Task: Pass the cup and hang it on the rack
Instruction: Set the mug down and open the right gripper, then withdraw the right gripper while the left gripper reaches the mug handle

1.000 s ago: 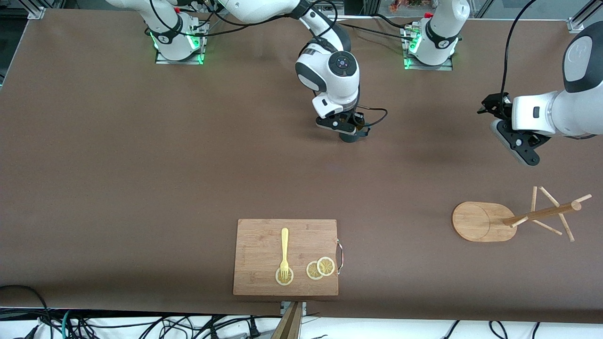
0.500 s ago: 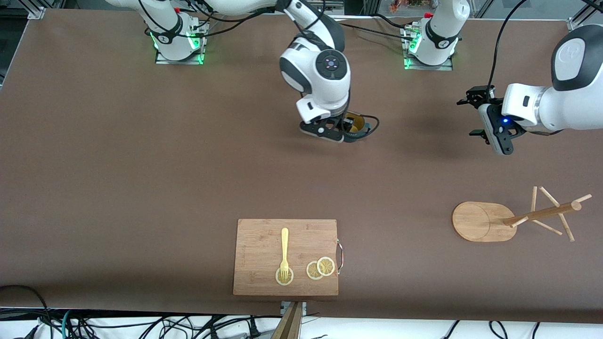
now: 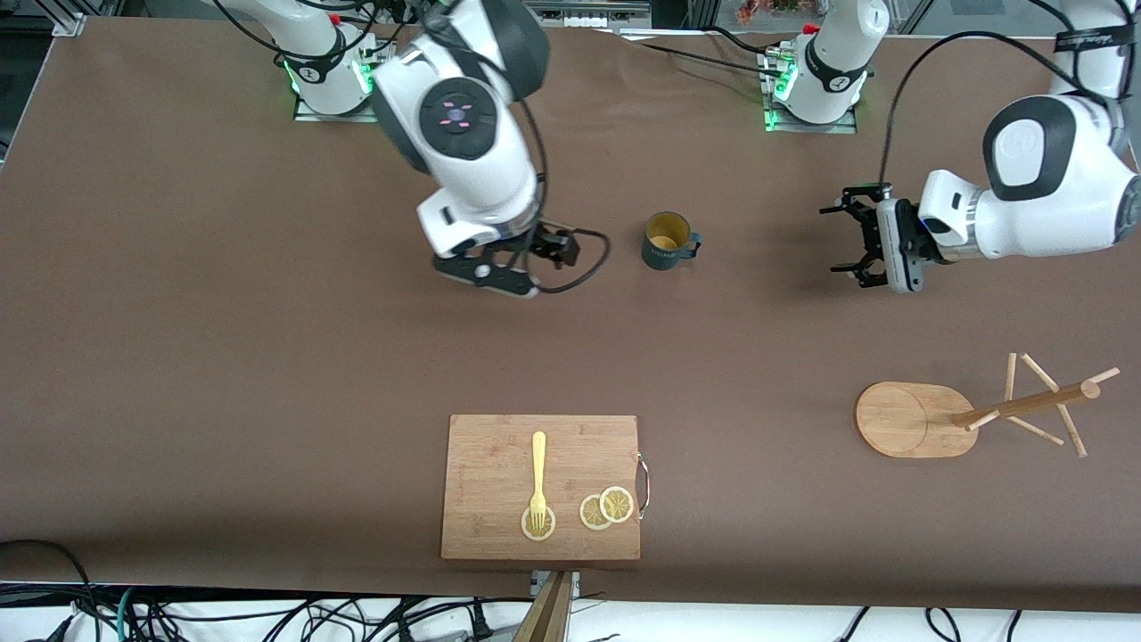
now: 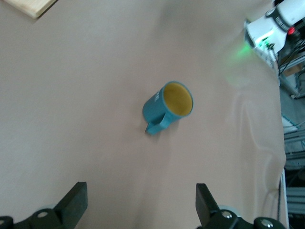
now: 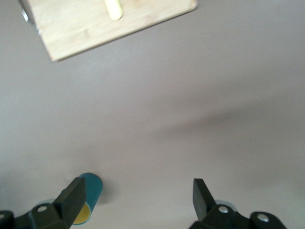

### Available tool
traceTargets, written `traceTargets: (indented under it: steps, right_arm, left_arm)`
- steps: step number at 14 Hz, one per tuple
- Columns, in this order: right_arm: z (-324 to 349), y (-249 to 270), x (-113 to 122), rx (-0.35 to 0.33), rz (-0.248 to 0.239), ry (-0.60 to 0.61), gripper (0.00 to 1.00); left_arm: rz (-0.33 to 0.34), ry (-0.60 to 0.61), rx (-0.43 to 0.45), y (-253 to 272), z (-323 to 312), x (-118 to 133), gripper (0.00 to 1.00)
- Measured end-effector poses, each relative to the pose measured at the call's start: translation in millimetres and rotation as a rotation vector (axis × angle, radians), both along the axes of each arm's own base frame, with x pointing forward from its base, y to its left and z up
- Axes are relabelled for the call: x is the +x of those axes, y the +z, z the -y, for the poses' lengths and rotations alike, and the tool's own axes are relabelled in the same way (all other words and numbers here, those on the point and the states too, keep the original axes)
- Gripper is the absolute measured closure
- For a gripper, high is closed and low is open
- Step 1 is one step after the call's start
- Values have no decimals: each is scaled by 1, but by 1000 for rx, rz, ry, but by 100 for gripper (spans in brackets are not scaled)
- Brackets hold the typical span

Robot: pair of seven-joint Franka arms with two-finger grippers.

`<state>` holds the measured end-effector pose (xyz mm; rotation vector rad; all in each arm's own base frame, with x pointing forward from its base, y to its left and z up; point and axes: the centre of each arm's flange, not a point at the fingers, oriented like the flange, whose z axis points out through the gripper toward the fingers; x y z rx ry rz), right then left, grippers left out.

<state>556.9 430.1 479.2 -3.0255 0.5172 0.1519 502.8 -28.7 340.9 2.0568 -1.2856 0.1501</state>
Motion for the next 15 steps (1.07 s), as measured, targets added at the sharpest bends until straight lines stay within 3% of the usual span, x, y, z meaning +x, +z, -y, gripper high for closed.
traceTargets:
  steps: [5,8,11,15]
  right_arm:
    - [86,27,4,-33,4,46,0]
    - [154,48,-6,-25,-3,83,0]
    - [204,77,-18,-6,-10,129,0]
    - [234,95,-25,-35,-8,210,0]
  left_arm:
    - [83,-8,-213,-54,17,-39,0]
    - [176,-34,-333,-90,30,-63,0]
    - [273,-71,-417,-125,33,-81,0]
    - [377,-65,-493,-173,35,-99,0]
